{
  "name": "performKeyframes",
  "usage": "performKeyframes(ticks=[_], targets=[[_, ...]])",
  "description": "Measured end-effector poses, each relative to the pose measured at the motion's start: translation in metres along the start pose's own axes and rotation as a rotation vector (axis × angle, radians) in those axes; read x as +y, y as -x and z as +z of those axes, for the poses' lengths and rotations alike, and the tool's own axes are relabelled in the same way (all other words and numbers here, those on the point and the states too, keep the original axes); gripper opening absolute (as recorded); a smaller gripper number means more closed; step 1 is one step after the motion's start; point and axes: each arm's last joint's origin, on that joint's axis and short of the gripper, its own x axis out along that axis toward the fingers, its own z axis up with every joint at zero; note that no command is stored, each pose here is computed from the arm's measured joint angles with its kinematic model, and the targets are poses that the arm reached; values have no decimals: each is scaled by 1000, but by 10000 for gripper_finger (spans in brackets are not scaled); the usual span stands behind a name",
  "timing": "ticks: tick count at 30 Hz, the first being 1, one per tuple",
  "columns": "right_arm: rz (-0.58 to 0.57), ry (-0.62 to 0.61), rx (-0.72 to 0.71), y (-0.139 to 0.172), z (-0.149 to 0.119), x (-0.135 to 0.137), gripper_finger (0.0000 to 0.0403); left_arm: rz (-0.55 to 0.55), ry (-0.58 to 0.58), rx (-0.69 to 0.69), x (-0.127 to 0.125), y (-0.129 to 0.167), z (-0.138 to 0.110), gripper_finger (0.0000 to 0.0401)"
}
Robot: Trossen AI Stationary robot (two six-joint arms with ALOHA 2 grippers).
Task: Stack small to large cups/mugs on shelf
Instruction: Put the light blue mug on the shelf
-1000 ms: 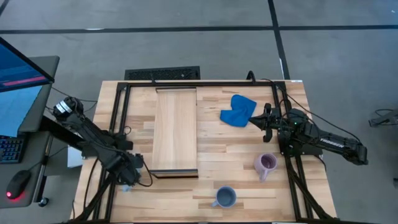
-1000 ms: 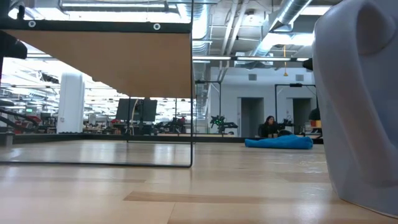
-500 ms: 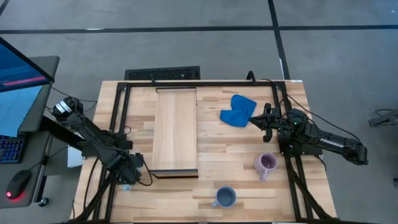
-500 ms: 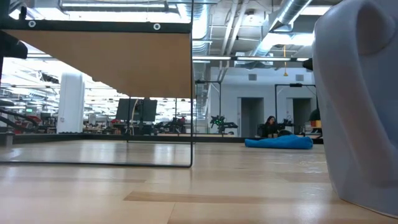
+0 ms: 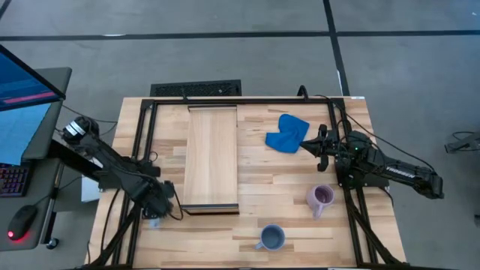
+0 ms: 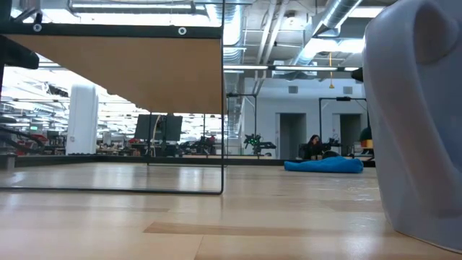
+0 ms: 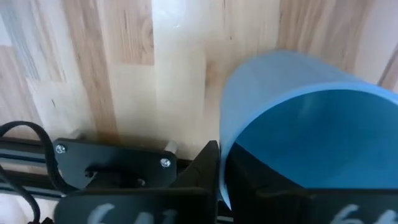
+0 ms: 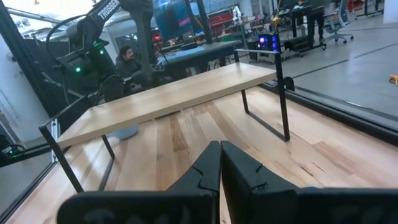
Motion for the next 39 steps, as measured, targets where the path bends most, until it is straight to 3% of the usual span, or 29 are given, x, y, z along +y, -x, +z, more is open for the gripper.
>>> performKeyframes(ticks=[6, 18, 27, 32, 39], targets=[[-3, -3, 12, 0, -1, 0, 33, -24, 49, -82, 10, 11, -8, 0], [-5, -6, 22, 0, -2, 0, 33, -87, 195, -106, 38, 31, -38, 0], [-5, -5, 22, 0, -2, 0, 33, -236, 506, -221, 59, 45, -57, 0], [-5, -5, 22, 0, -2, 0, 33, -333, 592, -343, 70, 72, -65, 0], [-8, -9, 36, -1, -7, -2, 33, -297, 609, -519, 87, 117, -75, 0]])
